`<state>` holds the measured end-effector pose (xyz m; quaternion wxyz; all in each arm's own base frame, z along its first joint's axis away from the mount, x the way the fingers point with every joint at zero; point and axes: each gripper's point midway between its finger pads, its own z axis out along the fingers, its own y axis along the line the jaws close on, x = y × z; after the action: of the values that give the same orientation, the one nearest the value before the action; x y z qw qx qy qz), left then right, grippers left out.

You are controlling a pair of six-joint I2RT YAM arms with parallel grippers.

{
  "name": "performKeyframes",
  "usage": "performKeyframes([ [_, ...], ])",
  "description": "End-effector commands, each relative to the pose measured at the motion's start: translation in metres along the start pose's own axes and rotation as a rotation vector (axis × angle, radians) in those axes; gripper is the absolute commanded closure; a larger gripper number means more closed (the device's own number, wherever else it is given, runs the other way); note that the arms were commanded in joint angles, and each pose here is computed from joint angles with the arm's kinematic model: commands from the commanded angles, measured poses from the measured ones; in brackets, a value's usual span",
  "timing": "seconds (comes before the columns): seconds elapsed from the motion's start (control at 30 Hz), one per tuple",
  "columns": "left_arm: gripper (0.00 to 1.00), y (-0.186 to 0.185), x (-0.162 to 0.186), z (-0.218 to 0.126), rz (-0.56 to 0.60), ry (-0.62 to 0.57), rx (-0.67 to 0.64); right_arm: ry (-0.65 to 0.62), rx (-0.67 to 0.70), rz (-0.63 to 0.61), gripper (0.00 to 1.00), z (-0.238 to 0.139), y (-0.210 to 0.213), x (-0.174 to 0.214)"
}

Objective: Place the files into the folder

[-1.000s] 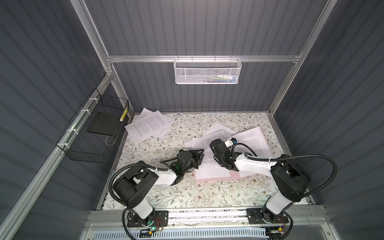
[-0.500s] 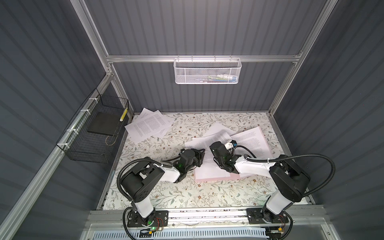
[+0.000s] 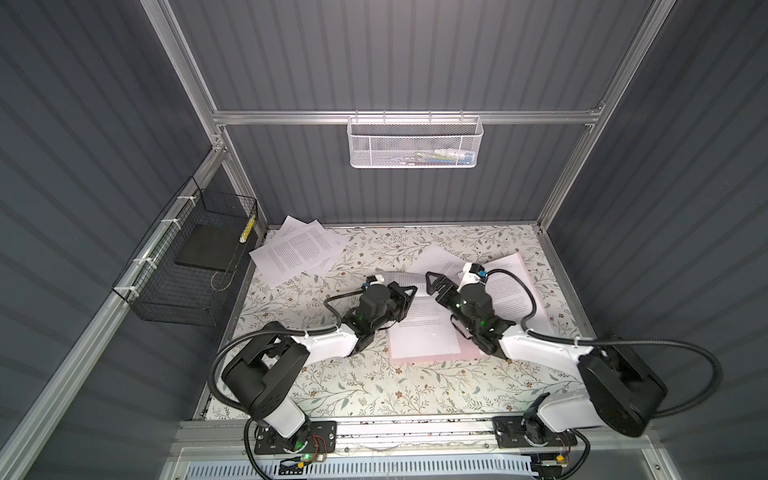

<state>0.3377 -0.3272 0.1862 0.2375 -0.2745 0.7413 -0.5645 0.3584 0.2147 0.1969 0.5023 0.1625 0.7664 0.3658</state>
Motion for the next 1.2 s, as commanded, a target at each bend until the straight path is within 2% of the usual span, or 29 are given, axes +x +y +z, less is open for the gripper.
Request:
performKeyframes([
  [0.0, 1.00, -0.009, -0.009, -0.018, 0.314, 0.069, -0.151, 0.140, -0.045, -0.241, 0.01, -0.026, 0.008, 0.004],
  [0.1, 1.00, -0.027, -0.018, -0.030, 0.506, 0.128, -0.217, 0.165, -0.001, -0.363, 0.01, -0.053, 0.011, -0.014],
  [0.2, 1.00, -0.051, -0.005, -0.026, 0.621, 0.268, -0.187, 0.133, 0.045, -0.395, 0.01, -0.072, 0.003, -0.036],
  [0.4, 1.00, -0.096, 0.071, -0.003, 0.656, 0.666, 0.009, 0.045, 0.077, -0.316, 0.01, -0.097, -0.015, -0.079],
  [0.47, 1.00, -0.109, 0.102, -0.003, 0.696, 0.762, 0.087, 0.026, 0.108, -0.271, 0.01, -0.104, -0.026, -0.091],
  [0.57, 1.00, -0.109, 0.127, 0.000, 0.739, 0.874, 0.108, -0.047, 0.123, -0.235, 0.01, -0.120, -0.032, -0.107],
  [0.67, 1.00, -0.085, 0.116, 0.012, 0.802, 0.872, -0.010, -0.108, 0.064, -0.238, 0.01, -0.139, -0.016, -0.119],
  [0.83, 1.00, -0.078, 0.075, 0.041, 0.753, 0.775, -0.101, -0.081, -0.044, -0.206, 0.01, -0.164, 0.022, -0.125],
  [0.97, 1.00, -0.090, 0.051, 0.060, 0.661, 0.723, -0.044, -0.087, -0.006, -0.180, 0.01, -0.177, 0.018, -0.125],
  [1.07, 1.00, -0.101, 0.055, 0.064, 0.658, 0.747, -0.002, -0.127, 0.097, -0.193, 0.01, -0.186, 0.003, -0.134],
  [1.17, 1.00, -0.114, 0.060, 0.065, 0.656, 0.761, 0.051, -0.166, 0.095, -0.226, 0.01, -0.189, 0.009, -0.145],
])
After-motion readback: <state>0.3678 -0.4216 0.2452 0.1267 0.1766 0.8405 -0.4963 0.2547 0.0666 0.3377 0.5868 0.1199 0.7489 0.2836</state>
